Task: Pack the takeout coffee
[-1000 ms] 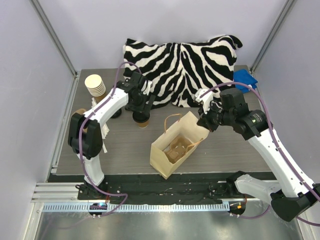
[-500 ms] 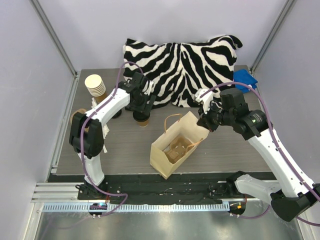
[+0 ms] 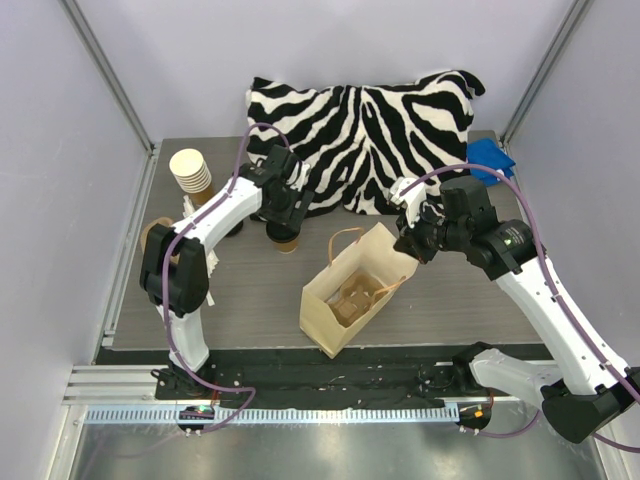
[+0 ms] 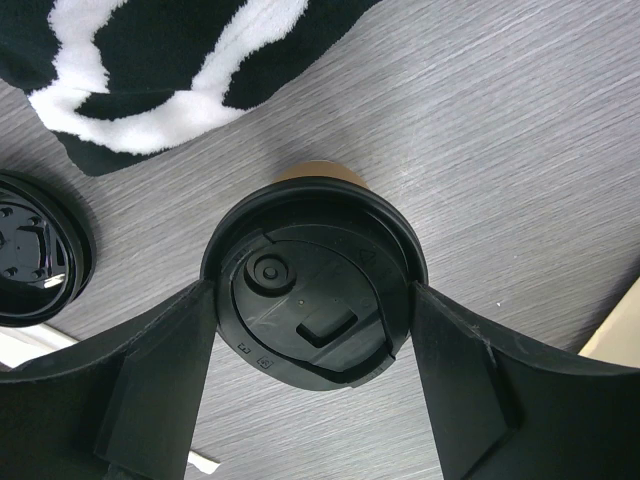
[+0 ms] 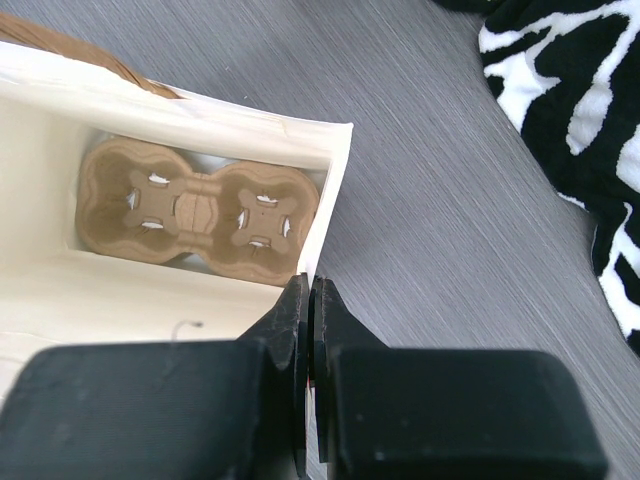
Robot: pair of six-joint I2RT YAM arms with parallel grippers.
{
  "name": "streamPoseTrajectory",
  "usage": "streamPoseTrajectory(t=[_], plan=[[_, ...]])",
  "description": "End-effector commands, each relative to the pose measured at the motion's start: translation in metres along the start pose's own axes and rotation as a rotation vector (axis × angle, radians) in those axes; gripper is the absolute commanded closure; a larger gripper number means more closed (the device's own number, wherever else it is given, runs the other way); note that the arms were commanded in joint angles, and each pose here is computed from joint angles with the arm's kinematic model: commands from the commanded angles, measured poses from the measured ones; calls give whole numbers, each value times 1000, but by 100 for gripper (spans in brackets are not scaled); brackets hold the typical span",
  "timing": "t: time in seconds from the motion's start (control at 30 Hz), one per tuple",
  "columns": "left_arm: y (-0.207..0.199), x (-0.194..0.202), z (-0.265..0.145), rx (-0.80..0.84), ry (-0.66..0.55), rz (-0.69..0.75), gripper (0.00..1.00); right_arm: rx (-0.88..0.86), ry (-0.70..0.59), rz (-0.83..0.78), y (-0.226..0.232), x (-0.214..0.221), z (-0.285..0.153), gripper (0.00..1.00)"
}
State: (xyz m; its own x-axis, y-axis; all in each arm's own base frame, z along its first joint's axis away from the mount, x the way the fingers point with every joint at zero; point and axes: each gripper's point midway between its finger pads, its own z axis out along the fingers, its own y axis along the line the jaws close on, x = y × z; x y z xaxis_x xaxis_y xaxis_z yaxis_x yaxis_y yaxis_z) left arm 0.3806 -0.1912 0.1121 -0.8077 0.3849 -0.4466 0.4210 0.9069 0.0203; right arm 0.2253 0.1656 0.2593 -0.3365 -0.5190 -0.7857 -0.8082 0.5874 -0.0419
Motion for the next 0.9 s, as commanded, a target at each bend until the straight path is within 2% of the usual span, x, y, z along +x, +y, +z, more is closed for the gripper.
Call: streamPoseTrajectory(t=[0.0,0.13,0.3,0.37,0.5,0.6,0.63,0.7,0.73,0.87], plan=[[2,25,25,-27,88,19,19,4,-31,-8,-3,-8,1,99],[0,30,25,-20,101,17,26,6,-36,-9,-3,-9,0,99],[-8,28,13,35,96,14,53,6,-36,-7,-3,-10,-1,99],[-7,22,2,36,81,33,58,5,-34,-5,-2,-9,-2,99],[-11,3,-45,96,3,68,69,1,-32,2,0,-10,-5,99],[-12,-8,-85,131,-56,109,73,8,-39,2,0,-12,-9,99],[-15,-20,-110,149,-123,126,74,11,-41,4,-1,-13,-9,99],[-18,-20,-138,176,-146,166,76,15,-44,1,-1,-15,-11,99],[-22,-30,-167,204,-218,186,77,15,-43,0,-2,-16,-10,99],[-33,-36,-239,273,-354,274,77,3,-53,1,-1,-21,-11,99]])
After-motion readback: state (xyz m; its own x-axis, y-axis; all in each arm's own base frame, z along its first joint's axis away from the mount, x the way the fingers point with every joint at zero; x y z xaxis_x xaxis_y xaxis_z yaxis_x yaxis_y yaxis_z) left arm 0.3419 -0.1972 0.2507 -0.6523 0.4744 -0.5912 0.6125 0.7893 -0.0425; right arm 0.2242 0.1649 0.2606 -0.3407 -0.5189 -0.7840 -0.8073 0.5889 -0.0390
